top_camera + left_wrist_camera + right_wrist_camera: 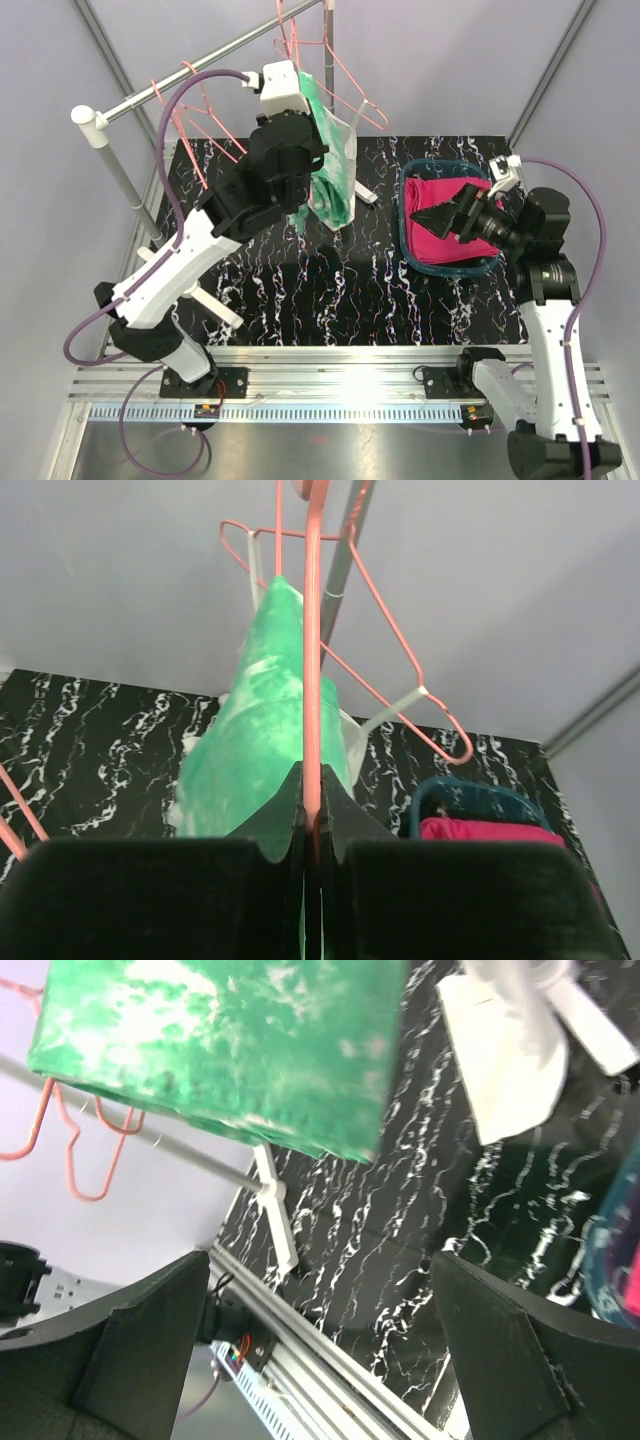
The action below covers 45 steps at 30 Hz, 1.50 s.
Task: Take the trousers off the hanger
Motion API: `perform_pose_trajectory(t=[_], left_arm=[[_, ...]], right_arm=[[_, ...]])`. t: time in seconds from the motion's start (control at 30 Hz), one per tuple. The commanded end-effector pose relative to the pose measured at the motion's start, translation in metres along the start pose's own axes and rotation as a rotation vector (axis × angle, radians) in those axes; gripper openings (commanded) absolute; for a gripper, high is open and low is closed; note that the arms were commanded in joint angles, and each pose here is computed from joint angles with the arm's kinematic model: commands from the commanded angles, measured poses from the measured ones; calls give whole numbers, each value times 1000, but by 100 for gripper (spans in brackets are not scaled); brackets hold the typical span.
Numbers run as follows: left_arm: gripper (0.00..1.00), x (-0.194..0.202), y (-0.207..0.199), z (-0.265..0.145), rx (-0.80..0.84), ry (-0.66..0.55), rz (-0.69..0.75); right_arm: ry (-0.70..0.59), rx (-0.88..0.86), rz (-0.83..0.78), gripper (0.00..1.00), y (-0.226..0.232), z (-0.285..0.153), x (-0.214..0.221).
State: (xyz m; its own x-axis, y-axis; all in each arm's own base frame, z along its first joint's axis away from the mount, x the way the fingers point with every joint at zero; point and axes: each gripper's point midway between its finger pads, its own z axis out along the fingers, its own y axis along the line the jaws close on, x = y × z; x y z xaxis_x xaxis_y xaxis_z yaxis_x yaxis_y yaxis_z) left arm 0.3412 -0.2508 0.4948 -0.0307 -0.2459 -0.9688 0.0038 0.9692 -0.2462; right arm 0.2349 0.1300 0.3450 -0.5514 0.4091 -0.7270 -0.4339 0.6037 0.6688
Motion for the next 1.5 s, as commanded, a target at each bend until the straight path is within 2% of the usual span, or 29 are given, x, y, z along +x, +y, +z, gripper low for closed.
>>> perform_pose_trajectory(t=[0.0, 0.07, 0.1, 0.23, 0.27, 0.33, 0.37, 0.53, 0.67, 0.87, 1.0, 1.23, 1.47], left_arm=[[0, -73, 5, -34, 76, -138, -271], [0, -70, 3, -41, 107, -119, -275], [0, -67, -2, -45, 125, -106, -288], [0, -55, -16, -52, 193, -52, -314], [0, -53, -17, -53, 195, -44, -327], [0, -47, -21, -53, 205, -20, -324], [0, -46, -21, -55, 209, -12, -339], [0, -40, -19, -66, 226, 21, -366], [0, -35, -16, -73, 246, 43, -389], [0, -27, -14, -83, 293, 87, -437], [0, -24, -12, -87, 302, 96, -454], [0, -28, -10, -94, 331, 106, -447], [0, -34, -1, -96, 322, 88, -443]], right_arm=[[16, -190, -99, 99, 56, 7, -15], [22, -237, -141, 100, 77, 11, -19], [54, -230, -177, 99, 79, 21, -10], [44, -214, -346, 100, 99, 30, -8], [-25, -244, -394, 99, 112, 26, -16], [-51, -290, -451, 99, 121, 27, -4], [-112, -275, -493, 99, 122, 25, -12], [-153, -201, -571, 100, 111, 41, -4], [-164, -272, -616, 99, 138, 50, 20], [-293, -148, -719, 97, 150, 72, 19], [-303, -117, -793, 92, 159, 87, 35], [-284, -15, -894, 84, 143, 109, 43], [-191, -146, -955, 83, 152, 110, 71]])
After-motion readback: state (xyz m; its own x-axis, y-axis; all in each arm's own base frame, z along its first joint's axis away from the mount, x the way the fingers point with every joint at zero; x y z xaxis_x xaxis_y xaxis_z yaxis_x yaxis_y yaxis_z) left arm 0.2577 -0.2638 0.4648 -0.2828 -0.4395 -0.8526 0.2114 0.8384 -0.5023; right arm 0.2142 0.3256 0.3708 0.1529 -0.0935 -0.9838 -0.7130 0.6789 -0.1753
